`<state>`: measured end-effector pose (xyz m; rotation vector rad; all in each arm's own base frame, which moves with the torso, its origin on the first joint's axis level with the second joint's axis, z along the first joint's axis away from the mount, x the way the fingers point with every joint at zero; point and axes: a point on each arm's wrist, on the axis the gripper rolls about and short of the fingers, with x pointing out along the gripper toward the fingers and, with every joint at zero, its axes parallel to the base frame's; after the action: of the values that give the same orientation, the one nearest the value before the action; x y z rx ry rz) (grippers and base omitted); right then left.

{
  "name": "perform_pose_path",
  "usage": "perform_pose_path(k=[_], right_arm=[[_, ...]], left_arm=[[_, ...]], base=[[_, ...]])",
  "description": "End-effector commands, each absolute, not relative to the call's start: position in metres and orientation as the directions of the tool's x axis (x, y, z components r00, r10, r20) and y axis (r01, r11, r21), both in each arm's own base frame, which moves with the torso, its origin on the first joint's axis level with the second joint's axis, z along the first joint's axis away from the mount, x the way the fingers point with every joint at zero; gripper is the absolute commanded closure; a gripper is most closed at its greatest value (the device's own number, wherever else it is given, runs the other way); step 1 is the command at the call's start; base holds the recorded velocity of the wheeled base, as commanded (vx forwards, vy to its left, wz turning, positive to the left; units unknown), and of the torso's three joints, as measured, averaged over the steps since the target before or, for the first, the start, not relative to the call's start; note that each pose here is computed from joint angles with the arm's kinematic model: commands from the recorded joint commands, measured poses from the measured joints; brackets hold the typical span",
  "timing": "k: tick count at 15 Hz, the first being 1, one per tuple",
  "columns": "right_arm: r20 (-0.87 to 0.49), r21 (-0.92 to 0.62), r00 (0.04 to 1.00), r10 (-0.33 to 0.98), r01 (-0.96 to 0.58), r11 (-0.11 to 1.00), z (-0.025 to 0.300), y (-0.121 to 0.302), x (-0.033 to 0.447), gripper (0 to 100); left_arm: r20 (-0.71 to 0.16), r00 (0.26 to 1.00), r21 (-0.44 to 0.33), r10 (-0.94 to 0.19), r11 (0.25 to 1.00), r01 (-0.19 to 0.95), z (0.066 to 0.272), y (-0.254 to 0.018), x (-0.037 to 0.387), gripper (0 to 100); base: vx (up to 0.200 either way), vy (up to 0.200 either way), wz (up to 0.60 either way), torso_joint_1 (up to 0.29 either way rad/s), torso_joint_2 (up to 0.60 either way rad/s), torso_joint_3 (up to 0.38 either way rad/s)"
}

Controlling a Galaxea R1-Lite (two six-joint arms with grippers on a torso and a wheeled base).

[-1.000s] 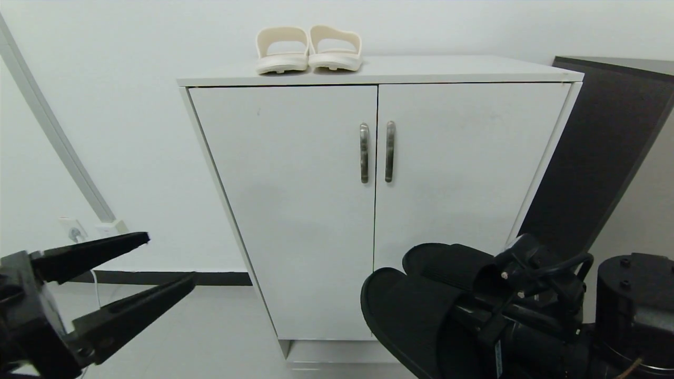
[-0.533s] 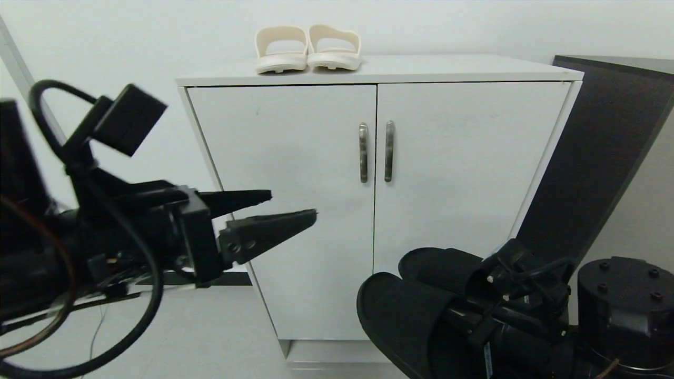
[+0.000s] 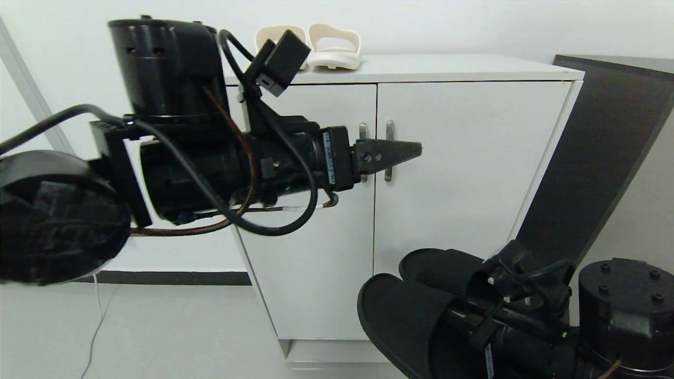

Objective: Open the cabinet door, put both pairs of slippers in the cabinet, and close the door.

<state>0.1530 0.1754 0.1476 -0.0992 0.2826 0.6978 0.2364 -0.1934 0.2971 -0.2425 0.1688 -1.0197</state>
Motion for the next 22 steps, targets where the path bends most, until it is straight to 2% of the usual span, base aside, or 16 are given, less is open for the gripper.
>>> perform_pose_path(k=[1,4,6,10,13,17,18,22], right_arm=[[-0.288,0.004,0.73,0.619,-0.646,0.764,0.148,0.175,0.153,100],[-0.288,0.004,0.73,0.619,-0.646,0.764,0.148,0.175,0.152,100],[-0.288,0.004,0.73,0.619,-0.646,0.764,0.148,0.175,0.152,100],[-0.288,0.003,0.73,0.619,-0.646,0.763,0.148,0.175,0.153,100],[-0.287,0.003,0.731,0.62,-0.646,0.763,0.148,0.175,0.153,100],[-0.273,0.003,0.735,0.62,-0.644,0.765,0.15,0.175,0.153,100],[-0.268,0.002,0.736,0.621,-0.644,0.765,0.151,0.174,0.152,100],[-0.271,0.001,0.734,0.623,-0.647,0.762,0.151,0.174,0.152,100]], left_arm=[[-0.047,0.512,-0.319,-0.858,0.498,0.806,0.287,-0.216,0.265,0],[-0.064,0.518,-0.328,-0.853,0.508,0.797,0.276,-0.23,0.286,0],[-0.07,0.542,-0.327,-0.837,0.533,0.781,0.273,-0.229,0.292,0],[-0.044,0.594,-0.316,-0.804,0.575,0.755,0.279,-0.23,0.305,0],[-0.044,0.625,-0.315,-0.779,0.605,0.731,0.273,-0.239,0.321,0],[-0.034,0.634,-0.312,-0.773,0.611,0.728,0.271,-0.246,0.33,0],[-0.039,0.634,-0.317,-0.773,0.611,0.725,0.271,-0.246,0.331,100],[-0.052,0.634,-0.346,-0.771,0.61,0.713,0.273,-0.241,0.325,100]], base=[[0.0,0.0,0.0,0.0,0.0,0.0],[0.0,0.0,0.0,0.0,0.0,0.0],[0.0,0.0,0.0,0.0,0.0,0.0],[0.0,0.0,0.0,0.0,0.0,0.0],[0.0,0.0,0.0,0.0,0.0,0.0],[0.0,0.0,0.0,0.0,0.0,0.0],[0.0,0.0,0.0,0.0,0.0,0.0],[0.0,0.0,0.0,0.0,0.0,0.0]])
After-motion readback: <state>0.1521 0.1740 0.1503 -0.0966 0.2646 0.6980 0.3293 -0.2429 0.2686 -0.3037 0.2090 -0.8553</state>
